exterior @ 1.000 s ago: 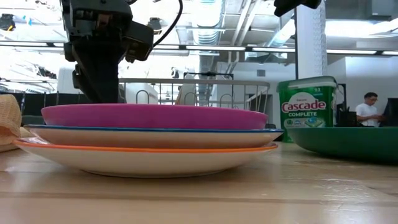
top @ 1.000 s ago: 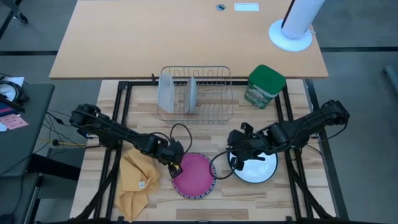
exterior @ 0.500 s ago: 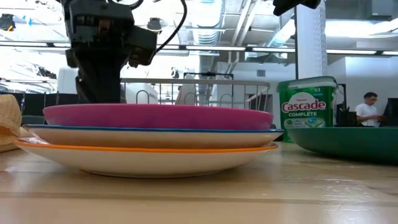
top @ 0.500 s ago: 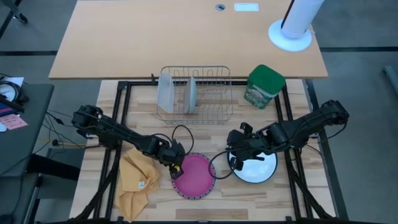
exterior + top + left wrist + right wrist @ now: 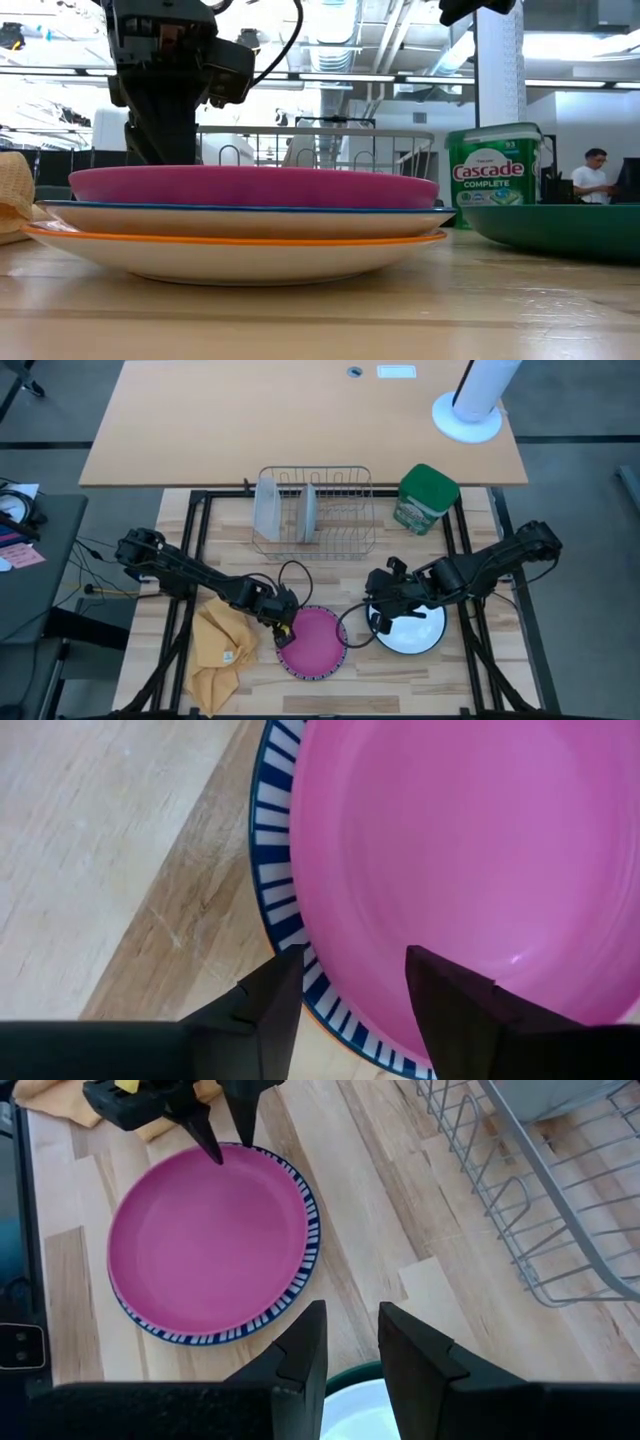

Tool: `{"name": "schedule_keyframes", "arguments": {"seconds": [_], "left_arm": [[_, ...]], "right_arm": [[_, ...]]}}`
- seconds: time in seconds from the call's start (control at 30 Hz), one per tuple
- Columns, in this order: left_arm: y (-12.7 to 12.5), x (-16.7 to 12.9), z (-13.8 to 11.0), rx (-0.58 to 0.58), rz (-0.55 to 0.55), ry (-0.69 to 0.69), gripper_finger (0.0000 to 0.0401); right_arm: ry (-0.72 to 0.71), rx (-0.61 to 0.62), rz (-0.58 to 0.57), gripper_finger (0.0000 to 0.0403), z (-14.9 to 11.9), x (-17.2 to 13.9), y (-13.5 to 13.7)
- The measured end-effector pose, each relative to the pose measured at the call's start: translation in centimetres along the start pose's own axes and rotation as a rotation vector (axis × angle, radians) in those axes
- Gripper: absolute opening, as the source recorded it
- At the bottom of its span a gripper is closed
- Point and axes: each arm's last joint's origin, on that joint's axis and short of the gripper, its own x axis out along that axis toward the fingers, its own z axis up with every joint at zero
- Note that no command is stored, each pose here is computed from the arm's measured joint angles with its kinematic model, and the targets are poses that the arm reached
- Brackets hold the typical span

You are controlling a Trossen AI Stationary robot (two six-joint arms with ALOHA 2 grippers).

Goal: Sort dishes
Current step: Put the pink plate into the dish rack

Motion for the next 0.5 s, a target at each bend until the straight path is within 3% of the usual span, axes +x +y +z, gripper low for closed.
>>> {"name": "schedule_keyframes", "arguments": {"seconds": [0.5], "left_arm": [[0.16, 0.28, -0.15, 0.036, -0.008, -0.008, 0.0114]], "right_arm": [[-0.001, 0.007, -0.003, 0.0095, 0.1, 0.06, -0.13]]}}
